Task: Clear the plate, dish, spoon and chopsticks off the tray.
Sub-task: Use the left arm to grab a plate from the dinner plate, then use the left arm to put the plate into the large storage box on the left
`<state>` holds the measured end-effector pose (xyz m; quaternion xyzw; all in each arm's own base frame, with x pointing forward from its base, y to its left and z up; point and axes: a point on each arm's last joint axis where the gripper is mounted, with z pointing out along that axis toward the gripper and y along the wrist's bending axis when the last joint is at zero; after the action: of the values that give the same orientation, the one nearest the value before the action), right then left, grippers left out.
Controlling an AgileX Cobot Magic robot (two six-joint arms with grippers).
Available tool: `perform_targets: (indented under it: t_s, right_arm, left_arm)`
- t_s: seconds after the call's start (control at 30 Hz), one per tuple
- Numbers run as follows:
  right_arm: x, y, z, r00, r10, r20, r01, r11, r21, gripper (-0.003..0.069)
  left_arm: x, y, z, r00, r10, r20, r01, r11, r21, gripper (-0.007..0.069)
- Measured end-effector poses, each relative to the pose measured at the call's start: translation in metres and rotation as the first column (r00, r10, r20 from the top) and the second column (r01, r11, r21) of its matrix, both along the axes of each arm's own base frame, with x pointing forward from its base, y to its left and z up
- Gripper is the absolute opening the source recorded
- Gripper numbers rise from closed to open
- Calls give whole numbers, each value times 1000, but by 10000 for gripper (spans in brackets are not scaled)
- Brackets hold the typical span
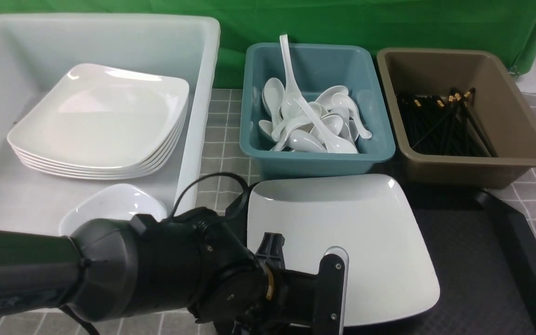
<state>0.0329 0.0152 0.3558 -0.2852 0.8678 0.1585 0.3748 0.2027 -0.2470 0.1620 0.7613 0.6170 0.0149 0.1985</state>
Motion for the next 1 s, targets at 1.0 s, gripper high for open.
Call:
perform_targets:
  t_s: [1.0]
  right_arm:
    - [8,6,13,992,-127,18,119,966,231,111]
  left_arm:
    - [-94,57,171,994,24,108,26,900,-435,29]
